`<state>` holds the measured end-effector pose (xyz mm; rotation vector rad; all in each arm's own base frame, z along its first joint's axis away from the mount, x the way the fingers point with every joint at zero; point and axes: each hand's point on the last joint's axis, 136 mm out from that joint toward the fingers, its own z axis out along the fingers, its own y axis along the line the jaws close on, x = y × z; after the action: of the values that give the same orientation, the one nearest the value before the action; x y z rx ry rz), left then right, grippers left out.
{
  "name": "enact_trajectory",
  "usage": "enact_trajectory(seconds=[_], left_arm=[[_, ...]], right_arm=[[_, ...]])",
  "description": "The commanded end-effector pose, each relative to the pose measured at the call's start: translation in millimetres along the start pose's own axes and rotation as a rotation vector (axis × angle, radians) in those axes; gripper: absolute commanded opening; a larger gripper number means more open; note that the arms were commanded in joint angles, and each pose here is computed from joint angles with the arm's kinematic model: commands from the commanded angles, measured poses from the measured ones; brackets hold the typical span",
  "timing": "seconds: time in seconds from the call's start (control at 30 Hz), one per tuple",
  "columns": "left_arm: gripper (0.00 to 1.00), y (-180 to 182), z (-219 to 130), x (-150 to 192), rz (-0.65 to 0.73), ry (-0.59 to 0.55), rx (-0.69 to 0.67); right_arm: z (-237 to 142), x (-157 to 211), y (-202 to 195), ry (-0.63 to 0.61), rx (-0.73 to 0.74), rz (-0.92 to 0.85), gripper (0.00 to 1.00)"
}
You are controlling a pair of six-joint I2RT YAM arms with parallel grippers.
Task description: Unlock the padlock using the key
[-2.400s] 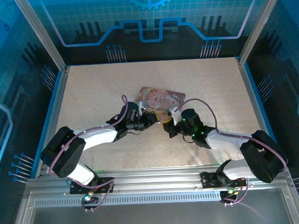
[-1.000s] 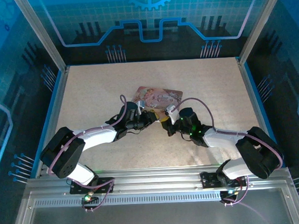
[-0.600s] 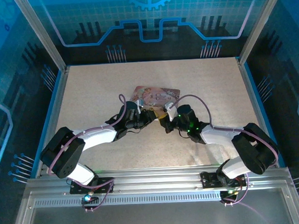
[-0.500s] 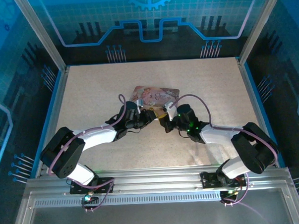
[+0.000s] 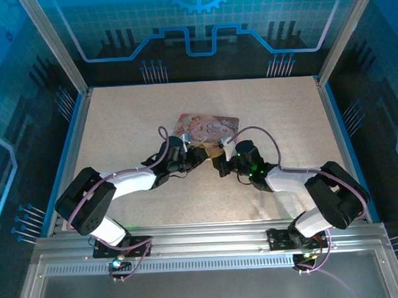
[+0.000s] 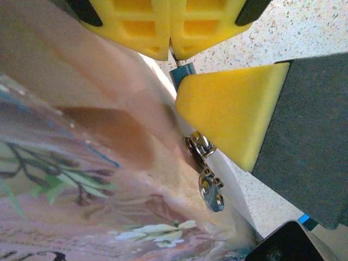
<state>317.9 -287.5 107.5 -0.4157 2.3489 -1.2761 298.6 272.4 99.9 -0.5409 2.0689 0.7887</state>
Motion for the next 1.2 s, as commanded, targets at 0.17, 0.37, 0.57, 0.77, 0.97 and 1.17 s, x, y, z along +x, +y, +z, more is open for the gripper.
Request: enact_trajectory(seconds=[0.17,0.37,0.57,0.77,0.97,1.17], left_arm=[[0.11,-0.9,11.5,59.4,-0.021,0.227,0.063],[0.19,7.6,12.8,60.2,-0.021,0.218,0.047],[0.26,13.9,13.8,60.7,-0.028,0.211,0.037],[0.34,19.0,9.0,56.1,-0.034,0.192,0.027],[0.39,21.1,1.8,49.8,-0.039,0.172,0.03],[0.5,22.2,-14.2,39.6,-0.043,0.131,0.034]], right_arm=[[0.0,-24.1,30.6,-0.175,-0.058,0.081,0.03],[3.0,-2.5,29.5,-0.128,-0.019,0.159,0.03],[11.9,23.7,26.2,-0.059,0.026,0.23,0.02],[13.9,39.6,18.0,-0.023,0.065,0.277,0.02],[14.7,46.8,17.4,-0.005,0.071,0.299,0.02],[14.1,41.5,24.4,-0.001,0.041,0.349,0.02]])
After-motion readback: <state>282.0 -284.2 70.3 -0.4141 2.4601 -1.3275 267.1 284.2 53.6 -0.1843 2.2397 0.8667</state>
